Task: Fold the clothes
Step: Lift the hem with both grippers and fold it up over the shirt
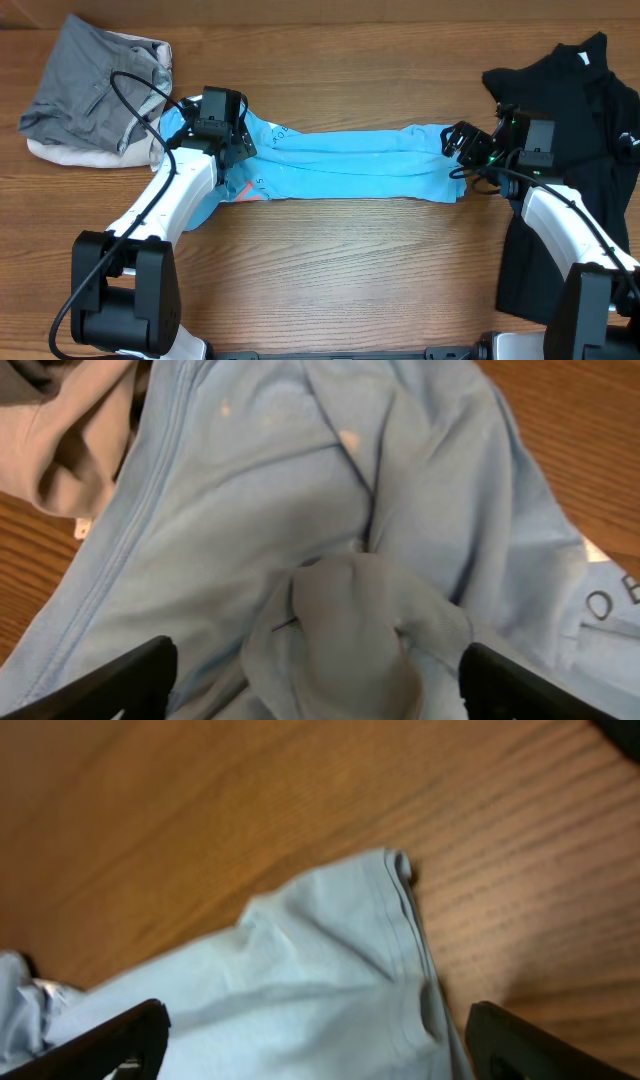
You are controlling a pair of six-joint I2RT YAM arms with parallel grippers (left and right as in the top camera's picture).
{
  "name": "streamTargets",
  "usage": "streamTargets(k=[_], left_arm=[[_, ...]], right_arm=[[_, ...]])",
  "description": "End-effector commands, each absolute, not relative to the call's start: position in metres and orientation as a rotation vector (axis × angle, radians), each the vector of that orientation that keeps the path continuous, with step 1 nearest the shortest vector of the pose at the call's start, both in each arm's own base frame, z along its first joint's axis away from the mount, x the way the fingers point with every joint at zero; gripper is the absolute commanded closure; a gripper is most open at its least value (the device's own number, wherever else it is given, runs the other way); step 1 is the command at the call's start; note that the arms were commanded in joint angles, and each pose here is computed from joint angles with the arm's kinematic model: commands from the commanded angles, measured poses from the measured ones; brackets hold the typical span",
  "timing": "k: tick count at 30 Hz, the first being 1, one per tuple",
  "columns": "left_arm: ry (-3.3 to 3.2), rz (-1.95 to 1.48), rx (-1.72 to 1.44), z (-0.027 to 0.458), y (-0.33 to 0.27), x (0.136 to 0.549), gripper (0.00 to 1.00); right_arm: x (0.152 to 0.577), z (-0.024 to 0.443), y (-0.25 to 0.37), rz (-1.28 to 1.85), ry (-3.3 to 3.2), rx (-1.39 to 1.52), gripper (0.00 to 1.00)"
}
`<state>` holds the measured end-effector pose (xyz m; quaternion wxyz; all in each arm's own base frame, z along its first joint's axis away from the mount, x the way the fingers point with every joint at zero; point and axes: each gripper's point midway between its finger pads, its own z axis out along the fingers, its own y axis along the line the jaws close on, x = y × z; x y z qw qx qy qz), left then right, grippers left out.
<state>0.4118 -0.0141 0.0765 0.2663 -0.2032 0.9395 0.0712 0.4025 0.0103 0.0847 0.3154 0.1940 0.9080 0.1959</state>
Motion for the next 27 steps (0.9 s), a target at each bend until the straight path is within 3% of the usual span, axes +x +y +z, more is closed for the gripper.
streamTargets(k=[1,7,12,19,27], left_arm=[[2.560,0.210,-0.563,0.088,-0.001,0.412,0.00],[2.671,0.144,-0.504,0.149,-0.005,0.408,0.00],[2.762,-0.056,-0.279,0.191,-0.036,0.398,0.00],[2.771,-0.225,-0.010,0.203,-0.062,0.395,0.00],[2.747,-0.177,0.020,0.204,-0.057,0.401,0.00]], right_arm=[[0.401,0.086,0.011,0.484,2.422,0.432,0.00],[0.389,0.073,-0.001,0.365,2.492,0.415,0.00],[0.388,0.072,-0.002,0.375,2.490,0.492,0.00],[0.384,0.068,-0.008,0.304,2.515,0.434,0.00],[0.383,0.052,-0.004,0.297,2.560,0.404,0.03]])
